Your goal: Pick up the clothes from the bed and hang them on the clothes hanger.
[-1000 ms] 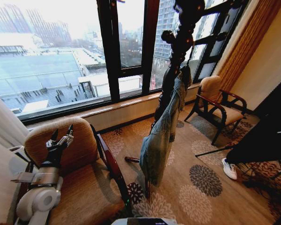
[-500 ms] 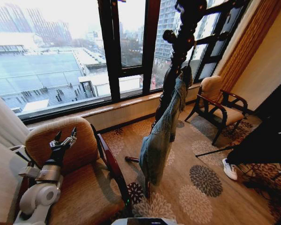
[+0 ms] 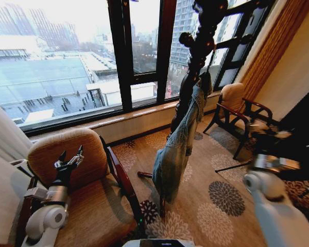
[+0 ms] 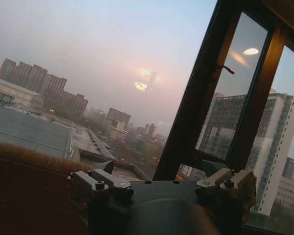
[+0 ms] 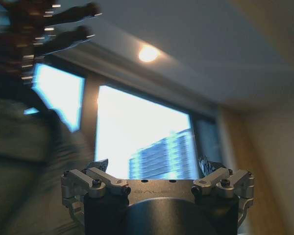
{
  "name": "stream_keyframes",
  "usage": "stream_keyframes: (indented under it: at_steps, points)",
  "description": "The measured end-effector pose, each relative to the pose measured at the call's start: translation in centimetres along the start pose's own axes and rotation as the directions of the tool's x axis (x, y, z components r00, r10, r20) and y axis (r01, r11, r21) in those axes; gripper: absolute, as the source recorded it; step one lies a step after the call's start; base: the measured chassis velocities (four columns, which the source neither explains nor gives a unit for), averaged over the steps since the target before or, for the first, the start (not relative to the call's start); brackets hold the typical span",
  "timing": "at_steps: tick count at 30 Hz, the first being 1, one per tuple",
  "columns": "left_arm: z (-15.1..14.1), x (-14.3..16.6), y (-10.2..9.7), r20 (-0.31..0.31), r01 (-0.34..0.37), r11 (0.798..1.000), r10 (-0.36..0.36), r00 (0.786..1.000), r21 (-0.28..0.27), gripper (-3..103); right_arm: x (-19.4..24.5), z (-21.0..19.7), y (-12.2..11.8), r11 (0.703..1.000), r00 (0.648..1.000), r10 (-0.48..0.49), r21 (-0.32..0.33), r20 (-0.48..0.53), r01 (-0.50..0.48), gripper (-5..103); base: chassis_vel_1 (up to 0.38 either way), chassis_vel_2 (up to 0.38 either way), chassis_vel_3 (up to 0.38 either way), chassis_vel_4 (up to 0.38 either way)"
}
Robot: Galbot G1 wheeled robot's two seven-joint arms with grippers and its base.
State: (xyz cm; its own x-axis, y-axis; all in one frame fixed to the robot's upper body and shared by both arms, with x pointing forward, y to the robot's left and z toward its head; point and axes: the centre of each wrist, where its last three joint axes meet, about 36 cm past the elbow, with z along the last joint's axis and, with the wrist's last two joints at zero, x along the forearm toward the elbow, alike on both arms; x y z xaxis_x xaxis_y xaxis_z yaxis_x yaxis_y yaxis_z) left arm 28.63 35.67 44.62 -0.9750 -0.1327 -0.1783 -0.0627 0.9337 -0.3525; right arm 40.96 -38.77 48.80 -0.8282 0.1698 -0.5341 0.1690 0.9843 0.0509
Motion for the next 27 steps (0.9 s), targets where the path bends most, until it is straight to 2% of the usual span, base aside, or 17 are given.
stream_keyframes:
  at_steps: [2,4,7,10,13,17,27]
  points:
    - [0.3,0.8,-0.4,0.005,0.011,1.0,-0.011,1.0,0.007,100,0.0,1.3,1.2,0.997,0.998,-0.061,-0.056,-0.004,0.061,100,0.0,0.0,0.0,0.0]
    - [0.3,1.0,-0.6,0.008,0.007,1.0,-0.007,1.0,0.007,100,0.0,1.6,1.5,0.995,0.998,-0.068,-0.073,-0.007,0.067,100,0.0,0.0,0.0,0.0]
    - [-0.1,1.1,-1.5,0.037,-0.011,1.0,0.011,0.999,-0.003,100,0.5,3.5,4.1,0.979,0.995,-0.081,-0.192,-0.052,0.07,100,0.0,0.0,0.0,0.0]
    - [-0.2,1.3,-2.1,0.049,-0.011,1.0,0.01,0.999,0.01,100,1.0,4.7,5.3,0.971,0.993,-0.089,-0.228,-0.074,0.07,100,0.0,0.0,0.0,0.0]
    - [0.0,1.8,-2.6,0.042,-0.008,1.0,0.008,0.999,0.014,100,1.4,5.7,6.2,0.967,0.991,-0.104,-0.244,-0.084,0.081,100,0.0,0.0,0.0,0.0]
    - [0.4,2.4,-2.9,0.03,0.012,1.0,-0.012,0.999,-0.018,100,1.0,5.9,7.7,0.96,0.99,-0.112,-0.268,-0.083,0.086,100,0.0,0.0,0.0,0.0]
    - [0.5,3.1,-3.5,0.044,0.053,0.998,-0.052,0.998,-0.034,100,2.1,4.6,8.3,0.956,0.987,-0.134,-0.273,-0.09,0.105,100,0.0,0.0,0.0,0.0]
